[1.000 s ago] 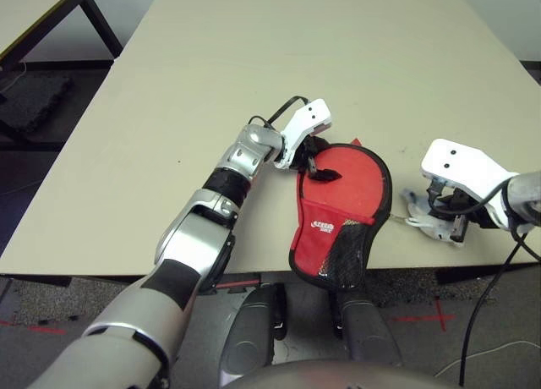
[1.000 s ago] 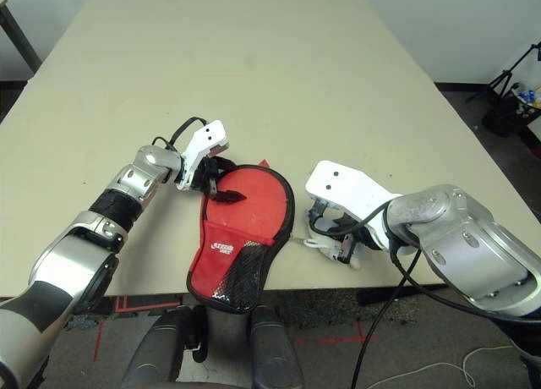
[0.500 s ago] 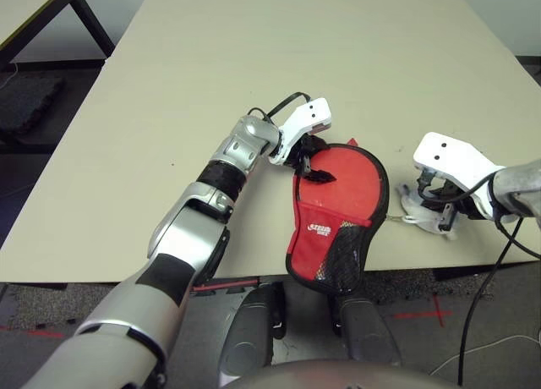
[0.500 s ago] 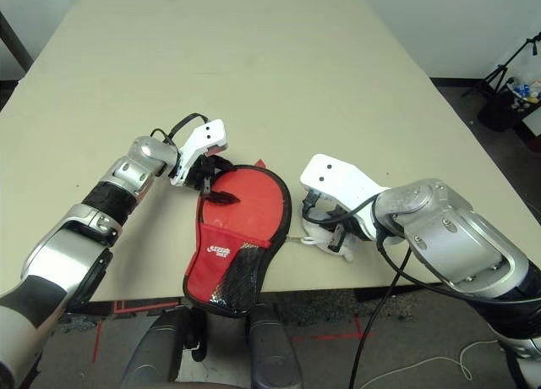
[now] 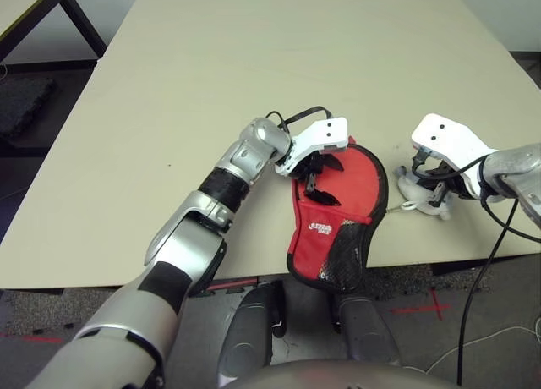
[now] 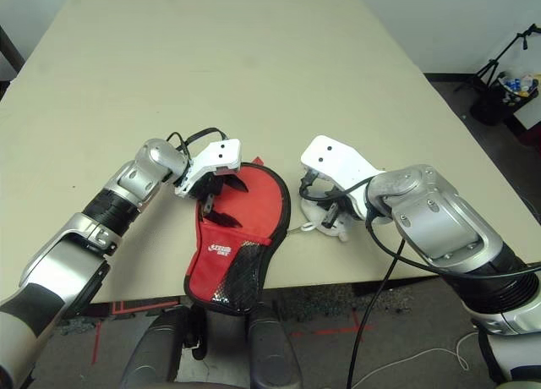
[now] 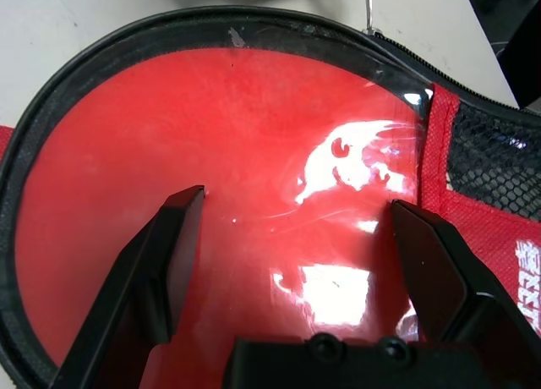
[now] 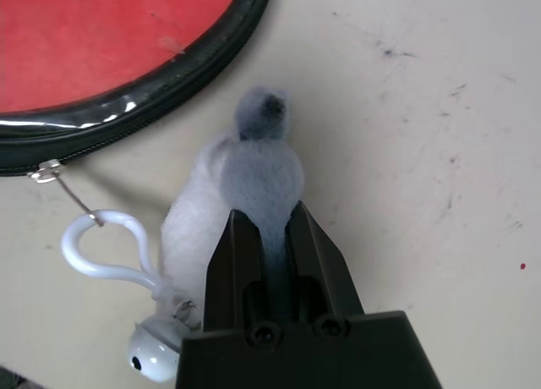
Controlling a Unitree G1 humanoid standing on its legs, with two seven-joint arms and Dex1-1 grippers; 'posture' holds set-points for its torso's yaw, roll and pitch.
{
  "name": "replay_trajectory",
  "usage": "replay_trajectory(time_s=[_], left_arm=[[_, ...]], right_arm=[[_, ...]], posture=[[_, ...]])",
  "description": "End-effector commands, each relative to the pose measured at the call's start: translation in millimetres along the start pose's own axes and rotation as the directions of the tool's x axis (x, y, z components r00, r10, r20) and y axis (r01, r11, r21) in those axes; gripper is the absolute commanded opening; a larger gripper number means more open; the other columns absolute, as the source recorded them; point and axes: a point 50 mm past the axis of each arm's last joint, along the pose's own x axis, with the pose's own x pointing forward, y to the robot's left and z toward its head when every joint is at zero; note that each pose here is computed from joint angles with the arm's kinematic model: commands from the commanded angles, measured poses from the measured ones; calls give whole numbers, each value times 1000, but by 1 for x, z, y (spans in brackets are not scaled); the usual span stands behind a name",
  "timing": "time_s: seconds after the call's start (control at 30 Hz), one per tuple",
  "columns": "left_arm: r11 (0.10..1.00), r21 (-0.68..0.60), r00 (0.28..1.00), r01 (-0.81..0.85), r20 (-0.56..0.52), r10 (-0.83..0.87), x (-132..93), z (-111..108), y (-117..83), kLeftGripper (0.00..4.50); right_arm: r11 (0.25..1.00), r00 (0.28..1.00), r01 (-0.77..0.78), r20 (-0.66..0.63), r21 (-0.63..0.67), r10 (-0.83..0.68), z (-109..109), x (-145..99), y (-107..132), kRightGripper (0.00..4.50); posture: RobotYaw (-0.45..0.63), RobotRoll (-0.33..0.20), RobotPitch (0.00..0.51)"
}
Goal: Store the ping-pong paddle in its case and zip it.
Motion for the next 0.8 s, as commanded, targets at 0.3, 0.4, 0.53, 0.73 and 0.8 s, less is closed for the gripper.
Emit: replay_trajectory(time_s=[0.3, 0.4, 0.53, 0.73, 0.8], left_arm=[[978, -198, 991, -59, -130, 34, 17, -32, 0, 4500], [977, -203, 990, -62, -133, 36, 19, -31, 1, 4500], [979, -194, 990, -64, -137, 38, 20, -31, 1, 4500], [980, -191, 990, -62, -135, 36, 21, -31, 1, 4500], [980, -189, 990, -60, -133, 35, 21, -30, 1, 4500]], right_arm=[[925, 945, -324, -27, -200, 325, 1, -33, 51, 45], [897, 925, -377, -38, -231, 378, -2, -34, 63, 45], [903, 929, -368, -42, -224, 368, -6, -33, 65, 45], [999, 995, -44, -89, -5, 44, -20, -22, 24, 44], [1000, 992, -14, -125, 26, 17, -24, -24, 20, 44]], posture=[[-189, 0, 226], [-194, 0, 227], [-195, 0, 228], [-197, 0, 227], [-198, 0, 226]])
